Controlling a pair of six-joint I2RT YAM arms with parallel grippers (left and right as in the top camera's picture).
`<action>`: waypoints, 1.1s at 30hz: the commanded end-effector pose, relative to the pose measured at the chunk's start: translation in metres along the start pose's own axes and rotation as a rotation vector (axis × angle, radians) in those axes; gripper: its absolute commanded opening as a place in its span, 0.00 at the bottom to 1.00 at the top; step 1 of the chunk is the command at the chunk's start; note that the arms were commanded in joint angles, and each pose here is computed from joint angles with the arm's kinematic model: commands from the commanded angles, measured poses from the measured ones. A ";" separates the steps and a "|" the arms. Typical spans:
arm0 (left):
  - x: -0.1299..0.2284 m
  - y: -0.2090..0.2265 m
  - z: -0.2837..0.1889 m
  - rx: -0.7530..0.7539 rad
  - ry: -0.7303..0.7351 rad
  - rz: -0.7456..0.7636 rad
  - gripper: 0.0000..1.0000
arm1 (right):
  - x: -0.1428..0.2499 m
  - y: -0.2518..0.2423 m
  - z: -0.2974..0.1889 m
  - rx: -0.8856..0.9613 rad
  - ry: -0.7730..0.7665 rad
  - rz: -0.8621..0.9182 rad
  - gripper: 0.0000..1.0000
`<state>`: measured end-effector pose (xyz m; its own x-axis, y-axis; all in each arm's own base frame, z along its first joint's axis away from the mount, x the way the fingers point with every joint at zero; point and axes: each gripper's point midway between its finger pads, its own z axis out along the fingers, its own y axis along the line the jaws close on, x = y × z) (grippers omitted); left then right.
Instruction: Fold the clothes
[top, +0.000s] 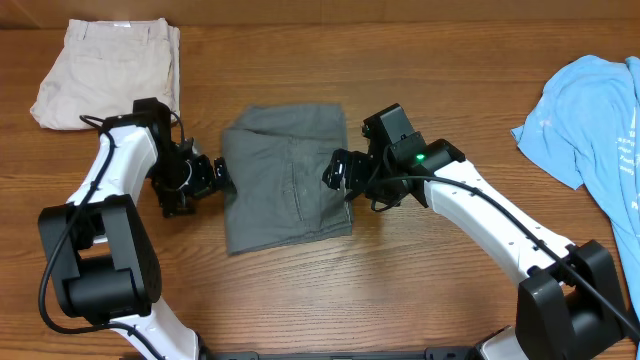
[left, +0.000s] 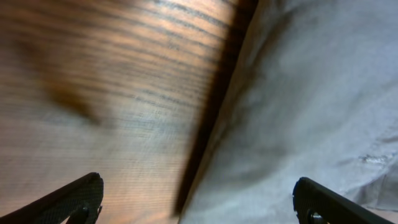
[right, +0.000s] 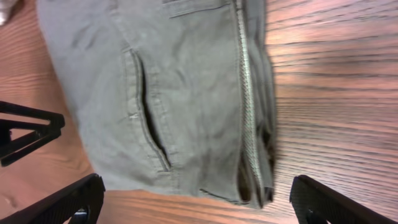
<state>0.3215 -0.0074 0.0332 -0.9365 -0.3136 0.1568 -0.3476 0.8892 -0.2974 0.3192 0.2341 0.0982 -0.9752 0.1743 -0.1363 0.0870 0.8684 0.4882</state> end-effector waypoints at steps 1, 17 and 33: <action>0.009 -0.009 0.009 0.061 0.001 0.033 1.00 | -0.006 -0.006 -0.001 0.034 -0.031 -0.013 1.00; -0.016 -0.031 0.041 0.247 -0.048 0.079 1.00 | -0.008 -0.021 -0.002 0.108 -0.055 -0.005 1.00; -0.002 -0.024 0.108 0.231 0.101 0.083 0.61 | -0.011 -0.019 -0.002 0.102 -0.068 -0.008 1.00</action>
<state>0.3719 -0.0627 0.0106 -0.9658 -0.2512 0.0640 -0.2289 0.7107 -0.6652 0.3246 0.2169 0.0913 -0.9640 0.1944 -0.1814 0.1074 0.9089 0.4029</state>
